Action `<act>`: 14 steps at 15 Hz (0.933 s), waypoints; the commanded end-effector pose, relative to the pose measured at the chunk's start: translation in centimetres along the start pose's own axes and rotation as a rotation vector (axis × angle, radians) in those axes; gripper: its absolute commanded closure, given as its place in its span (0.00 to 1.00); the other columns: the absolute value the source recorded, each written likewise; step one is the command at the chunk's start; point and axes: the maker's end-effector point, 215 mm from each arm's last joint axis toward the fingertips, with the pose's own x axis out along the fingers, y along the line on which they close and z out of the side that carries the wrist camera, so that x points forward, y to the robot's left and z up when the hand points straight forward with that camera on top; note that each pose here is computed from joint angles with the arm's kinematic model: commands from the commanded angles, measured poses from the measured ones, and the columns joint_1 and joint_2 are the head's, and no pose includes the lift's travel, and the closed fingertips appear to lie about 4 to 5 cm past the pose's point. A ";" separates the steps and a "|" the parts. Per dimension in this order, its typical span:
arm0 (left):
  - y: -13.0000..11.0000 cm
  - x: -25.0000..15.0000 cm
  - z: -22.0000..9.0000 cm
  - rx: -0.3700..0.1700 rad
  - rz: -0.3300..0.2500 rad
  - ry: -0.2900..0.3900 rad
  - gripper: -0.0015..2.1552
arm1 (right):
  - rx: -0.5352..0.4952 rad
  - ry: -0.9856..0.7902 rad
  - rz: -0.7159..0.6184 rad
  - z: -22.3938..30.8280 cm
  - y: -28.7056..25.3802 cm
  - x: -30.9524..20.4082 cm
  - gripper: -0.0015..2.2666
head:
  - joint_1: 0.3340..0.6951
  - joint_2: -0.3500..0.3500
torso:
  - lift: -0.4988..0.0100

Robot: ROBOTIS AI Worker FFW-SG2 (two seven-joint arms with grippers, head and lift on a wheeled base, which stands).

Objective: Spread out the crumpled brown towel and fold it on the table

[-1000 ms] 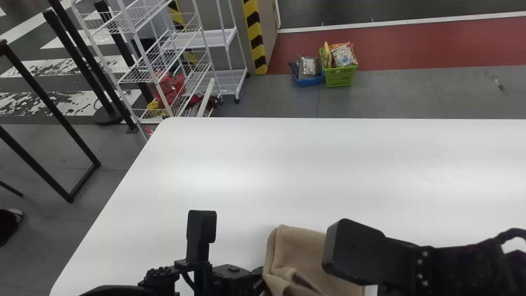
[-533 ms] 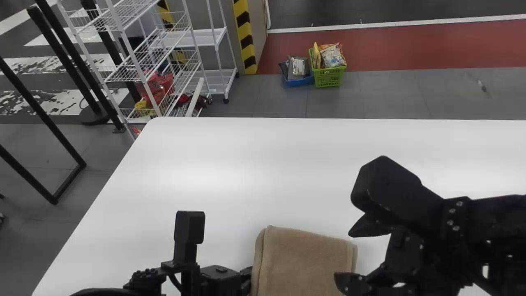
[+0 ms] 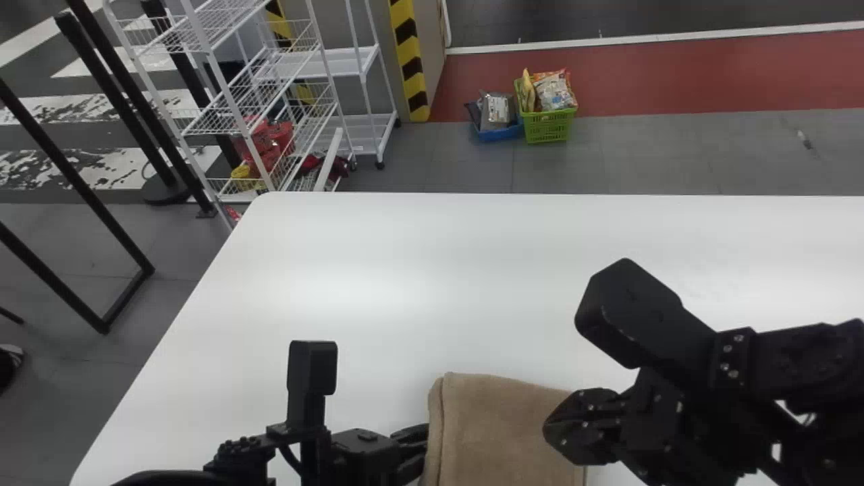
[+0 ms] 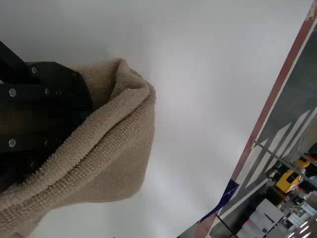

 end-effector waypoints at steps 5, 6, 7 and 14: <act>1.4 -0.8 1.4 0.031 0.052 -0.036 0.02 | 0.016 -0.010 0.015 -0.5 0.3 0.1 0.94 | 1.00 0.86 | 0.73; 1.4 -0.8 1.3 0.031 0.052 -0.034 0.02 | 0.019 -0.016 0.016 -0.2 0.3 0.2 0.94 | 1.00 0.86 | 0.73; 1.6 -0.7 1.1 0.028 0.054 -0.031 0.02 | 0.015 -0.022 0.016 0.0 0.4 0.2 0.94 | 1.00 0.86 | 0.73; 3.8 1.3 -0.4 0.056 0.093 -0.013 0.02 | 0.025 -0.027 0.025 0.6 0.6 1.0 0.94 | 1.00 0.91 | 0.73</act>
